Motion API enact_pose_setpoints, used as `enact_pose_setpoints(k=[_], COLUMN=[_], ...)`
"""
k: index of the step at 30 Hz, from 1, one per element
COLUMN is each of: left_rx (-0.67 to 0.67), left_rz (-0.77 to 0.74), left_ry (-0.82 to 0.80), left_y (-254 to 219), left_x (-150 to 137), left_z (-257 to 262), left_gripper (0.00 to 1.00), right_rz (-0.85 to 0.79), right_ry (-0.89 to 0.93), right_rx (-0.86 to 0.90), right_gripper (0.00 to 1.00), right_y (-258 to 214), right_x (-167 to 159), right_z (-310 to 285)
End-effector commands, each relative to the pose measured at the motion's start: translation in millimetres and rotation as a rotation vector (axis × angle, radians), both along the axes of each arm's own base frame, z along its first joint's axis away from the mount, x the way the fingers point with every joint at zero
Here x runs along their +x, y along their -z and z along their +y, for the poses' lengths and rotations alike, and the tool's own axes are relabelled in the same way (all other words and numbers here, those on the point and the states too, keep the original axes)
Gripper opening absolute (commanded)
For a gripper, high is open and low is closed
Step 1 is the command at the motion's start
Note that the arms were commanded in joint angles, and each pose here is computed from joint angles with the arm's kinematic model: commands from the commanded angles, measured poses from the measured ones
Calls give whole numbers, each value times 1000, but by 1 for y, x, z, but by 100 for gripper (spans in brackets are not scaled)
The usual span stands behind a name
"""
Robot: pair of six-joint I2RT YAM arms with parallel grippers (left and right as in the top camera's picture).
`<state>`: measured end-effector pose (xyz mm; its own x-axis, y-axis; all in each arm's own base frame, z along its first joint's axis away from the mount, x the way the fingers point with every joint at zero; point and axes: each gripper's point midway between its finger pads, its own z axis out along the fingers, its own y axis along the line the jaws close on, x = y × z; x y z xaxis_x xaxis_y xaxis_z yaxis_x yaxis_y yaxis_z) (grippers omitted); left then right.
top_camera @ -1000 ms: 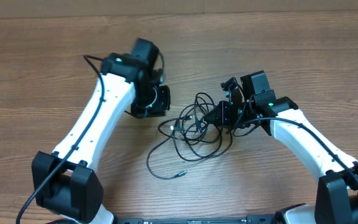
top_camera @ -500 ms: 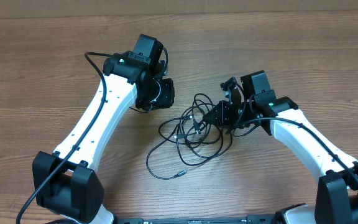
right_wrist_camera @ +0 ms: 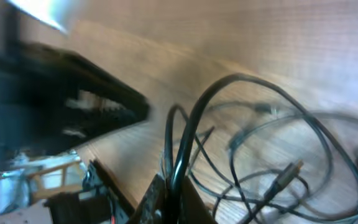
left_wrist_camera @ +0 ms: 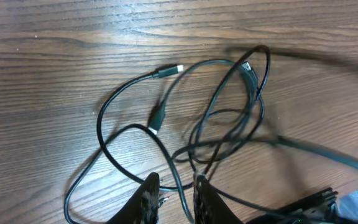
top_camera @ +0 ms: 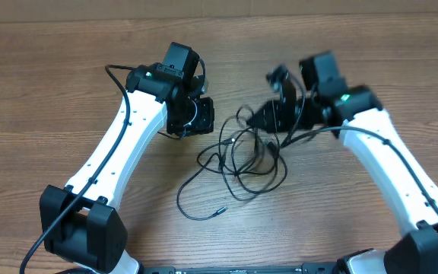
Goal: Untangle cables
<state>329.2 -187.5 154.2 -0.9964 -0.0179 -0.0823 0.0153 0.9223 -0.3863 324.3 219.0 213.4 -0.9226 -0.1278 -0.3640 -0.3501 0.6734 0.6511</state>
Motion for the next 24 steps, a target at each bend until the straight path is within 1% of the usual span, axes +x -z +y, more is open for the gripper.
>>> enact_pose_setpoints(k=[1,2,8,11,14,18,23,24], left_rx=[-3,-3,-2,0,0,1,-3,-2], left_rz=[-35,-34,-36,-36,-35,-33,-33,-33], left_ry=[31,31,31,30,30,30,31,31], left_y=[-8,-8,-8,-8,-8,-8,-8,-8], left_x=[1,0,1,1,1,0,0,0], left_z=[-2,-2,-2,-2,-2,-1,-2,-2], left_gripper=[19,18,18,18,18,18,19,21], right_rz=[-181,-242,-455,-517,-518,-476,-402,-384], right_ry=[-8,-10,-19,24,85,184,295,326], right_rx=[6,29,90,57,-14,-169,-376,-408], right_gripper=[4,4,4,4,4,4,4,4], right_y=[-64,-95,-184,-200,-192,-168,-138,-134], right_x=[17,20,18,23,32,40,41,40], right_z=[1,3,10,5,-6,-31,-68,-76])
